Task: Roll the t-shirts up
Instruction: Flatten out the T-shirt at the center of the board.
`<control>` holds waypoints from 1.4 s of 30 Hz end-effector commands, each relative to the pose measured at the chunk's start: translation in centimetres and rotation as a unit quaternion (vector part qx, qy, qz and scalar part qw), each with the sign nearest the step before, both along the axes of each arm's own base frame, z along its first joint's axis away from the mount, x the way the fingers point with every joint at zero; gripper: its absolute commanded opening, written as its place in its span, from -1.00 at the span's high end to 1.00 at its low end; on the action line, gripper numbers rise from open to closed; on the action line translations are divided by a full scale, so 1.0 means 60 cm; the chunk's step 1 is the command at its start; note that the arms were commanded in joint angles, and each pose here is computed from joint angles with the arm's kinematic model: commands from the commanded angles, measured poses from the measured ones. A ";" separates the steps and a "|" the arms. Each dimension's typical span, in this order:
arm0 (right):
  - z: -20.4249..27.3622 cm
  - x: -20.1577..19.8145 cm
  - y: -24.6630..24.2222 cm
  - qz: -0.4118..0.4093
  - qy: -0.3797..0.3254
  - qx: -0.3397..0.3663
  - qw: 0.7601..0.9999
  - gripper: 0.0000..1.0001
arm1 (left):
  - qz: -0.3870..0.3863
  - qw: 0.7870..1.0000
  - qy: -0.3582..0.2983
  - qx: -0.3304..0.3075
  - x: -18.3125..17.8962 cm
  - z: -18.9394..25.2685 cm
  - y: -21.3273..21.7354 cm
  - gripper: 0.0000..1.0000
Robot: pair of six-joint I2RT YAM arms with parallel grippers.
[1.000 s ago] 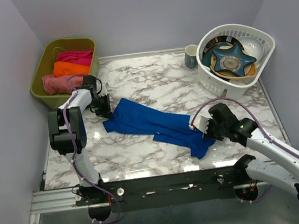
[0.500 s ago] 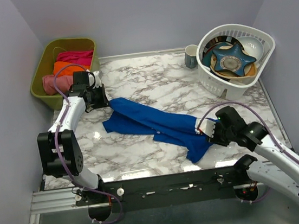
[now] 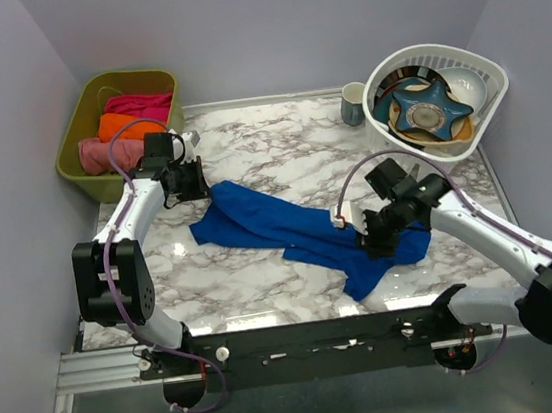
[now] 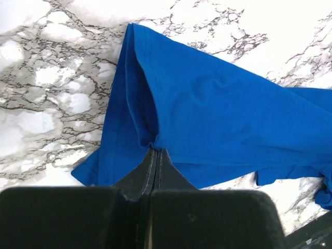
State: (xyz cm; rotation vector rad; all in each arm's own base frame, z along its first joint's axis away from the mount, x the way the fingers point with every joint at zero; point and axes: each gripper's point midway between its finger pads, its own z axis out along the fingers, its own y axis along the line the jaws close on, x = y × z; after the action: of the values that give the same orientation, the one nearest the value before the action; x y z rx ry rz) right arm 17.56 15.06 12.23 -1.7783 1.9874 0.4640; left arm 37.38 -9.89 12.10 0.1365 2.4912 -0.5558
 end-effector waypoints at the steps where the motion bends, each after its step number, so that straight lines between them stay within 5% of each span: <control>1: -0.029 -0.018 0.039 0.101 0.065 0.029 0.992 -0.02 | -0.006 1.000 -0.012 -0.004 0.001 0.005 -0.003 1.00; 8: -0.043 -0.006 0.069 0.164 0.126 0.020 0.978 -0.01 | -0.005 1.000 -0.024 0.012 -0.011 0.005 0.007 1.00; 22: -0.102 -0.020 0.084 0.290 0.118 -0.011 0.950 0.03 | 0.005 0.999 -0.025 0.025 -0.019 0.002 0.026 1.00; 42: -0.143 -0.002 0.072 0.292 0.092 -0.039 0.951 0.07 | 0.010 1.000 -0.017 0.016 -0.023 -0.007 0.030 1.00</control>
State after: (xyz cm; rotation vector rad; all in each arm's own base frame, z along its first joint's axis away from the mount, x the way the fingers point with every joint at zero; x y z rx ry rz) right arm 16.49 18.57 3.48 -2.4795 1.5843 0.8014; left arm 35.87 -8.27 11.03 0.1268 2.4989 -0.5078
